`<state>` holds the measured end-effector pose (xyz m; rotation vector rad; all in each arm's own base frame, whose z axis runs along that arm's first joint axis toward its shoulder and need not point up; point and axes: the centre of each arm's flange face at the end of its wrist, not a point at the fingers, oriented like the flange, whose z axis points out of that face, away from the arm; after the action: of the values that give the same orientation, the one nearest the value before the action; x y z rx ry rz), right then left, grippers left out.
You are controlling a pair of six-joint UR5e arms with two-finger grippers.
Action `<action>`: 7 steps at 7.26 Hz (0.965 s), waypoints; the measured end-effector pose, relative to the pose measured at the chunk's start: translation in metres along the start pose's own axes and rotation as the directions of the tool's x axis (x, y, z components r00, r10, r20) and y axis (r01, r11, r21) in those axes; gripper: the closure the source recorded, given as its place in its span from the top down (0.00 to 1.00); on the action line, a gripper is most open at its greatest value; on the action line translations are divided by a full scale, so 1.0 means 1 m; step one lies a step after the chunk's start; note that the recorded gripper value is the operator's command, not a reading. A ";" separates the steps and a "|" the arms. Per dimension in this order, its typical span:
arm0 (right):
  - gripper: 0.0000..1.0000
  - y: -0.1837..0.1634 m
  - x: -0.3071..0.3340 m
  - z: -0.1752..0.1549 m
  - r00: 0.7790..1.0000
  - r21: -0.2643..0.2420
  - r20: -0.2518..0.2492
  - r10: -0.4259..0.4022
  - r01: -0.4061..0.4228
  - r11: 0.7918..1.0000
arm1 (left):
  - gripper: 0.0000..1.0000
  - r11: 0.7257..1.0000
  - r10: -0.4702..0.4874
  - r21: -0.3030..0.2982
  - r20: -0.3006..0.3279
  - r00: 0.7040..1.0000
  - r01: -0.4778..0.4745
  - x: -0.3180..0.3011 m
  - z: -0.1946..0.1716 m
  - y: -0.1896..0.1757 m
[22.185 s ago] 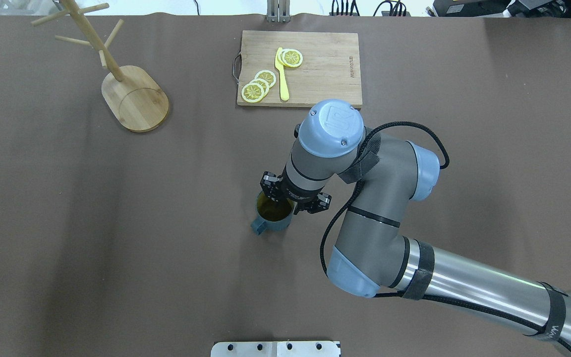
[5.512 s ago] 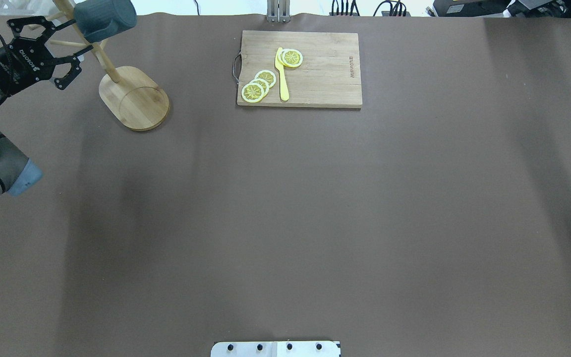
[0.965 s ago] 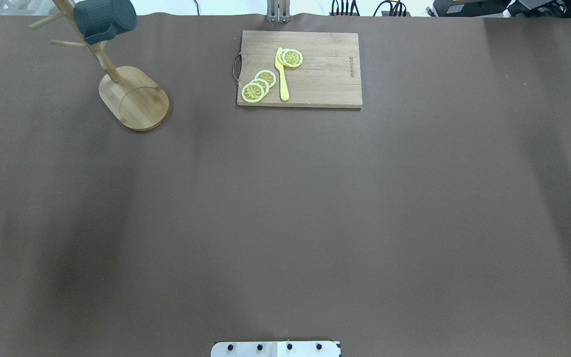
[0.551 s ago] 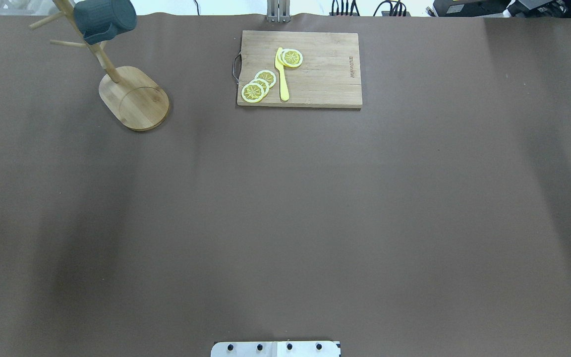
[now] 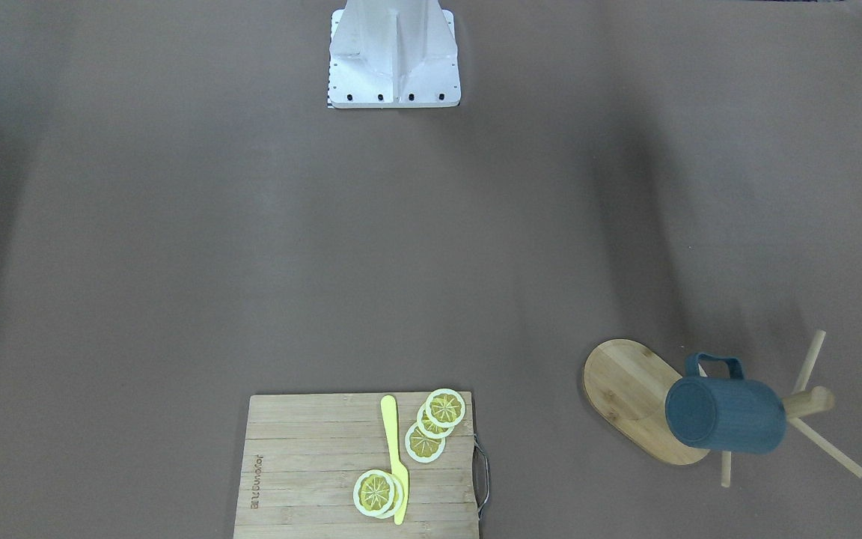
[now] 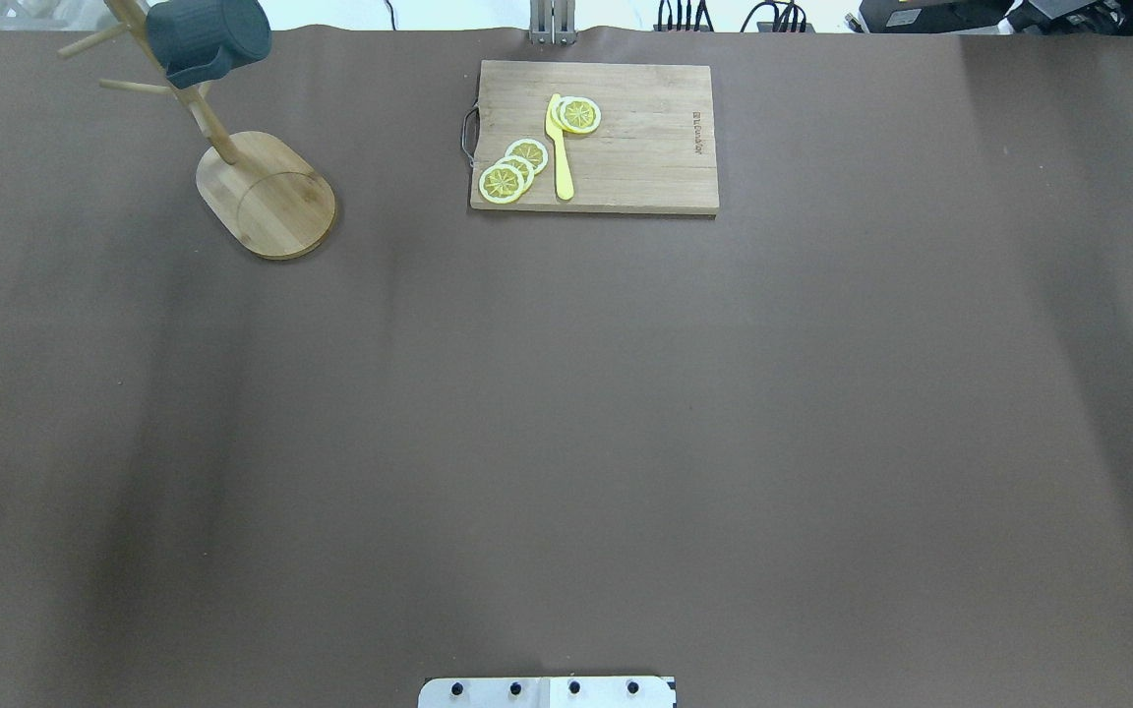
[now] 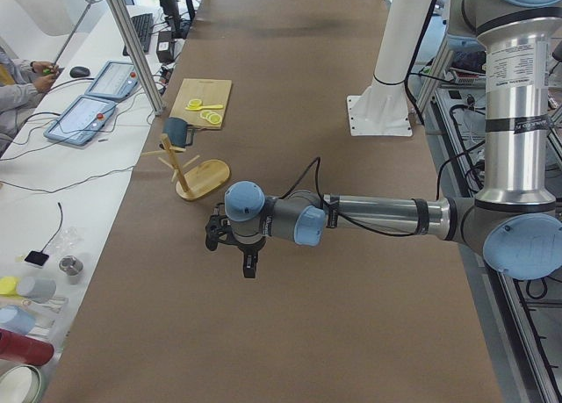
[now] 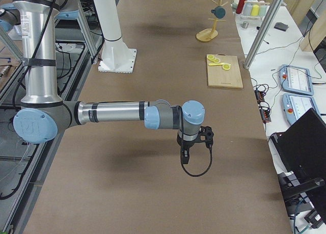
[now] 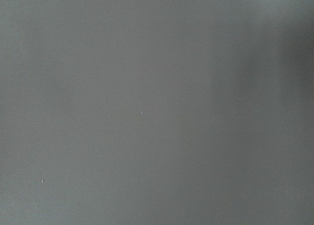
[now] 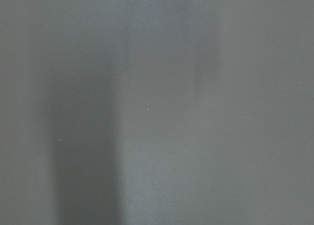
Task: Hang cup on storage rack
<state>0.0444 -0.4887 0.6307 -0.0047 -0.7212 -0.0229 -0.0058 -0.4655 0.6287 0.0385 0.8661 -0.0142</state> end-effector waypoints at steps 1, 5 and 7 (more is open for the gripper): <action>1.00 0.000 0.000 0.001 1.000 -0.001 0.001 0.001 -0.001 1.000 | 0.98 1.000 -0.004 0.000 0.001 1.000 0.004 0.002 -0.001 -0.003; 1.00 0.001 0.000 0.002 1.000 -0.005 0.011 0.004 -0.004 1.000 | 0.98 1.000 0.001 0.009 -0.015 1.000 -0.001 0.008 -0.006 -0.002; 1.00 0.003 0.004 0.007 1.000 -0.013 0.012 0.010 -0.010 1.000 | 0.98 1.000 -0.004 0.003 -0.029 1.000 0.004 0.006 -0.005 0.002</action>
<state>0.0428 -0.4861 0.6390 -0.0209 -0.7327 -0.0180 -0.0053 -0.4636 0.6212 0.0404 0.8950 -0.0186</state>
